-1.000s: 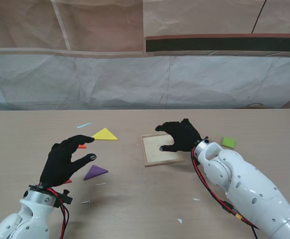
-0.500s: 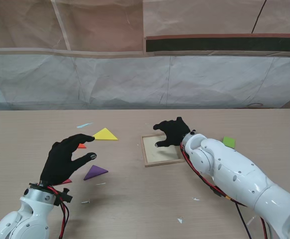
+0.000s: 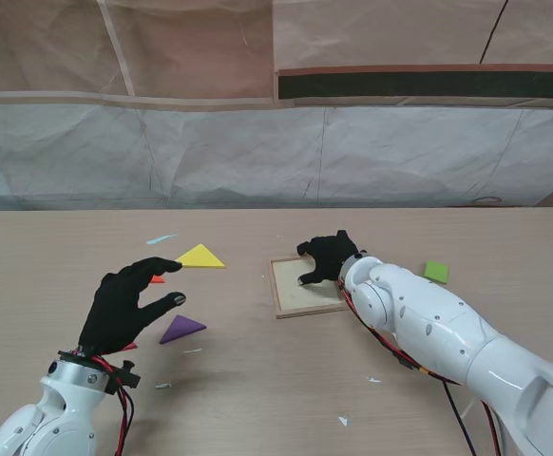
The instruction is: Assemble the tangram pieces into a square
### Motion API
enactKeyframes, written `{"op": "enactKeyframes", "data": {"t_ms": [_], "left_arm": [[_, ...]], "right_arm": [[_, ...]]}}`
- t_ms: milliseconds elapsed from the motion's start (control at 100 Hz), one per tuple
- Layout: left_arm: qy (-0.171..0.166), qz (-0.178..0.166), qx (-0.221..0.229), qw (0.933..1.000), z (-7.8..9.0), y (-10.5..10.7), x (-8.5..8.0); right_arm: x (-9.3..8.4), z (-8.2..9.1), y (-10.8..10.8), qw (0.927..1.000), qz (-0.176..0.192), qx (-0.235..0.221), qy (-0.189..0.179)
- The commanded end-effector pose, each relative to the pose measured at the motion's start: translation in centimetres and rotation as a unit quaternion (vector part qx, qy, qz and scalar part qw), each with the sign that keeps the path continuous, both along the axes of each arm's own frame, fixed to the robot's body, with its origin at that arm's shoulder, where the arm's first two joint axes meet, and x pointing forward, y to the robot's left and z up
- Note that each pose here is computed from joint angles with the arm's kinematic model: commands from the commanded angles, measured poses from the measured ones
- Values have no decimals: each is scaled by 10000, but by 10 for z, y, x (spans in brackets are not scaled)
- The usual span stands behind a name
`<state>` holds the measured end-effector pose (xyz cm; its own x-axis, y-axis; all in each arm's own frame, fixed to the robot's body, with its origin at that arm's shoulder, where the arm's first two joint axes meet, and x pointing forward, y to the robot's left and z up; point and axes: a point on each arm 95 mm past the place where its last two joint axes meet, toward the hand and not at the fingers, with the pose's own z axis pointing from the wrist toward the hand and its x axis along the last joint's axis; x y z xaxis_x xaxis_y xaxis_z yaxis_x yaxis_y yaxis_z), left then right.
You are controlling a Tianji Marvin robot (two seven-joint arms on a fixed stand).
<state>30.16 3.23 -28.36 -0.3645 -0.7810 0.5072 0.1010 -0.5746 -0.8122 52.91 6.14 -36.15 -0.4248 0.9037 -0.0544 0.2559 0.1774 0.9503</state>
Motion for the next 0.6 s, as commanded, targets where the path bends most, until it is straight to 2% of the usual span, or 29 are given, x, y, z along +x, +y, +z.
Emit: {"op": "enactKeyframes", "data": {"t_ms": [0,350,590], "left_arm": [[102,-23,7,9999,-2,-2,-2],[130,12,7,9999,-3,-3,-2],[95,4,2,10000,-2,-2,-3]], "right_arm": [[0,-3,3,10000,-18,-57,73],[5,-12,3,9996,-159,-158,168],[-2,-19,2,9993,-223,-172,250]]}}
